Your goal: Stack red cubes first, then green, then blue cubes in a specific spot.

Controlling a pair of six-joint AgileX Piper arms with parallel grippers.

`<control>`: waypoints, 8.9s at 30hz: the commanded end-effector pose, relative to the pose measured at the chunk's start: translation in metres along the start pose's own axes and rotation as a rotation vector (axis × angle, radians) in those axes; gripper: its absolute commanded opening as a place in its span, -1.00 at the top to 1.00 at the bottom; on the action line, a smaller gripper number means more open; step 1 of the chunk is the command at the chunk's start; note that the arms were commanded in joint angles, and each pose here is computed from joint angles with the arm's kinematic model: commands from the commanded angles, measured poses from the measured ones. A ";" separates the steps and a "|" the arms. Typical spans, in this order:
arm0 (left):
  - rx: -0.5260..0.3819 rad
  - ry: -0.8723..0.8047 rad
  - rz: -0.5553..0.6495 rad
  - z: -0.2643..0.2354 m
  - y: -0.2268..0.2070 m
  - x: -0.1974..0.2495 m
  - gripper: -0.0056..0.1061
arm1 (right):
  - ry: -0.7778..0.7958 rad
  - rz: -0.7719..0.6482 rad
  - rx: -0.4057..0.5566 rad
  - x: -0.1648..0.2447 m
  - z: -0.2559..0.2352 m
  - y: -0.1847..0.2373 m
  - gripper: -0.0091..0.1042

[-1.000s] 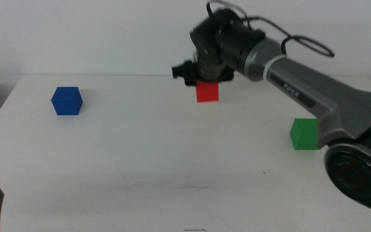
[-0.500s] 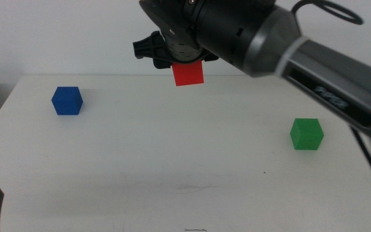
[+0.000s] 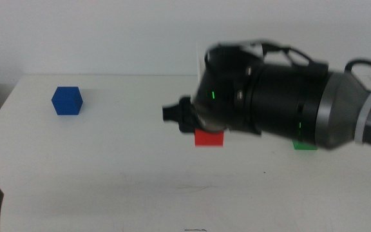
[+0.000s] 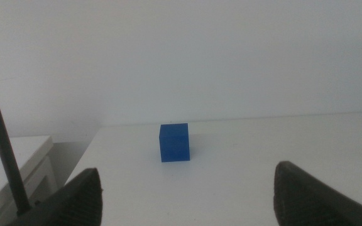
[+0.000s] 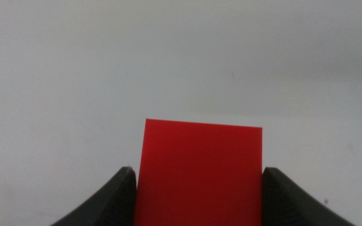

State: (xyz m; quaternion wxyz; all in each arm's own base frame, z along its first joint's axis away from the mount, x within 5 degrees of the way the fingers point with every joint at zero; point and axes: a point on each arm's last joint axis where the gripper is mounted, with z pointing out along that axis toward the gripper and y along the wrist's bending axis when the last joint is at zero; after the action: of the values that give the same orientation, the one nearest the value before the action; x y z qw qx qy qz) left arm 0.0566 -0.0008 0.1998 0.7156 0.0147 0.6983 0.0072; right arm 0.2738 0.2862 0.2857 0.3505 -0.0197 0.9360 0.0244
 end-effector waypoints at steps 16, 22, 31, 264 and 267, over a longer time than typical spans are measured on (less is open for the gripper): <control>-0.009 -0.095 -0.019 -0.001 0.001 -0.009 -0.78 | -0.086 -0.008 -0.170 0.050 0.037 0.008 0.85; -0.009 -0.095 -0.019 -0.001 0.001 -0.009 -0.78 | -0.098 -0.014 -0.150 0.054 0.049 0.010 0.85; -0.009 -0.095 -0.019 -0.001 0.001 -0.009 -0.78 | -0.098 -0.024 -0.126 0.058 0.062 0.010 0.85; -0.009 -0.095 -0.019 -0.001 0.001 -0.009 -0.78 | -0.749 -0.405 -0.441 0.059 -0.227 -0.210 -0.60; -0.009 -0.095 -0.019 -0.001 0.001 -0.009 -0.78 | -0.746 -0.407 -0.441 0.059 -0.227 -0.210 -0.60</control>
State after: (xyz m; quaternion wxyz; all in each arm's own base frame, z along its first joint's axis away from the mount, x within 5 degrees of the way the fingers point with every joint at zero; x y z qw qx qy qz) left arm 0.0566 -0.0008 0.1998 0.7156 0.0147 0.6983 0.0072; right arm 0.0914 0.0636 0.3968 0.6083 -0.2783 0.7260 0.1599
